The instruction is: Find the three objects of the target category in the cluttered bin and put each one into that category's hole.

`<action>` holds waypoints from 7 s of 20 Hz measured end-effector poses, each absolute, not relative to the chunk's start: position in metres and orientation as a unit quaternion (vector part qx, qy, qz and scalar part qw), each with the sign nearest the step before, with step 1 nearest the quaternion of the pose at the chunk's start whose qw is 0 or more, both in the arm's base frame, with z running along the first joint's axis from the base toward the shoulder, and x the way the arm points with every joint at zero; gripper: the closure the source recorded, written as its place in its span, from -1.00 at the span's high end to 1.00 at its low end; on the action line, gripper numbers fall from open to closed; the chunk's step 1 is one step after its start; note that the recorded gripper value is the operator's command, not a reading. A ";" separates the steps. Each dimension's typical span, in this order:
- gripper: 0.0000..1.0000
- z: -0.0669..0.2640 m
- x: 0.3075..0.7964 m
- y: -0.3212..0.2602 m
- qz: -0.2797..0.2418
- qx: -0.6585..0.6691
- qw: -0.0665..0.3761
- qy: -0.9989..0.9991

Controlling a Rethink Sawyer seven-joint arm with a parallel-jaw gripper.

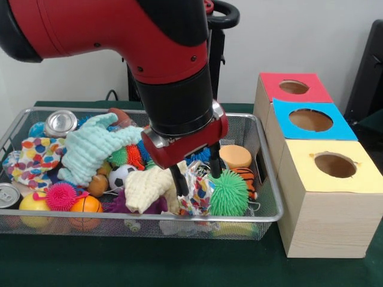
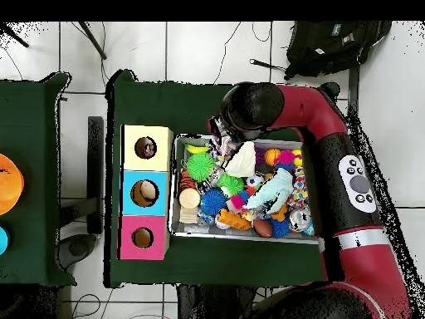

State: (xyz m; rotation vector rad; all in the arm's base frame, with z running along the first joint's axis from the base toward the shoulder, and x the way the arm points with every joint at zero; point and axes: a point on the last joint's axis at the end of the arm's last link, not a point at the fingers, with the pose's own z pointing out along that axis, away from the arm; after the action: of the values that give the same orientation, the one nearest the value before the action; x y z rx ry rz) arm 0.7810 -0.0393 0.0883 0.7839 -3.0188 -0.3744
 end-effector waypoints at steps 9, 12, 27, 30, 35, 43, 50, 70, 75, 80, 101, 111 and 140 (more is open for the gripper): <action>1.00 0.081 0.777 -0.039 -0.120 0.251 0.004 -0.960; 1.00 0.081 0.777 -0.040 -0.120 0.250 0.004 -0.961; 1.00 0.078 0.774 -0.066 -0.117 0.237 0.004 -0.964; 1.00 0.076 0.773 -0.068 -0.117 0.236 0.005 -0.965; 1.00 0.072 0.769 -0.068 -0.119 0.237 0.009 -0.964; 1.00 0.058 0.747 -0.053 -0.129 0.252 0.025 -0.959; 1.00 0.044 0.720 -0.036 -0.138 0.270 0.035 -0.952; -1.00 0.037 0.701 -0.025 -0.138 0.283 0.024 -0.949; -1.00 0.037 0.707 -0.025 -0.132 0.280 0.001 -0.951; -1.00 0.037 0.710 -0.025 -0.130 0.279 -0.007 -0.951; -1.00 0.069 0.717 -0.029 -0.099 0.281 -0.009 -0.955; -1.00 0.091 0.717 0.003 -0.105 0.293 0.023 -0.950; 1.00 0.089 0.766 -0.012 -0.110 0.261 0.040 -0.958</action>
State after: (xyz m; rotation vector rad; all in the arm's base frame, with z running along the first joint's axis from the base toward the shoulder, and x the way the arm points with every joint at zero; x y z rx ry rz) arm 0.7656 -0.0116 0.0888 0.8011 -2.9357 -0.3365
